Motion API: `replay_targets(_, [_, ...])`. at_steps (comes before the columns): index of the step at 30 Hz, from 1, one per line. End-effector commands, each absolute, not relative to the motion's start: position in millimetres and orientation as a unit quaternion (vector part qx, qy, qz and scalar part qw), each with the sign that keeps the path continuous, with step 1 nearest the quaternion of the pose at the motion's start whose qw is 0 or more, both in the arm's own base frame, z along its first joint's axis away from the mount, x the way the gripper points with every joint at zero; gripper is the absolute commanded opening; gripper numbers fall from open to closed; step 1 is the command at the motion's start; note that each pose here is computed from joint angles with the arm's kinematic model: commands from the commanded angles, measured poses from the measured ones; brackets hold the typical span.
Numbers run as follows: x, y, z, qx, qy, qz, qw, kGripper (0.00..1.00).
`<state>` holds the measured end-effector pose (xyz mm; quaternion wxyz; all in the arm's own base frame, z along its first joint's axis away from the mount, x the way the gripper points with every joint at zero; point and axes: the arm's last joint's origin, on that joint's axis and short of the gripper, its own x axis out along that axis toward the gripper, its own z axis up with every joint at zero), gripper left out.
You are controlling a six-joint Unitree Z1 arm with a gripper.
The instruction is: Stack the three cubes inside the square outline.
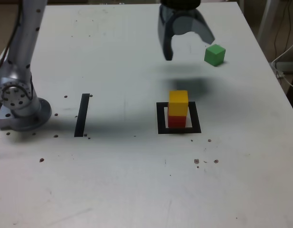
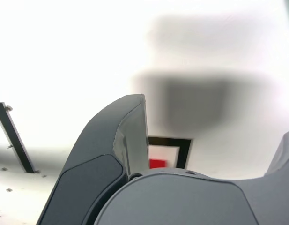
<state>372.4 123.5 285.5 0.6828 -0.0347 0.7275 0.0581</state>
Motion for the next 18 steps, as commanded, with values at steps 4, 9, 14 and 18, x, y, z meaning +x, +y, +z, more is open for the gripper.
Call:
replay_targets(4, [395, 147, 280.5, -0.067, 0.721, 0.085, 0.685, 0.99])
replay_targets(9, [410, 166, 273.9, -0.093, 0.716, 0.11, 0.683, 0.99])
replay_targets(14, [421, 181, 264.2, -0.113, 0.717, 0.12, 0.678, 0.99])
replay_targets(18, [431, 187, 255.6, -0.121, 0.717, 0.12, 0.676, 0.99])
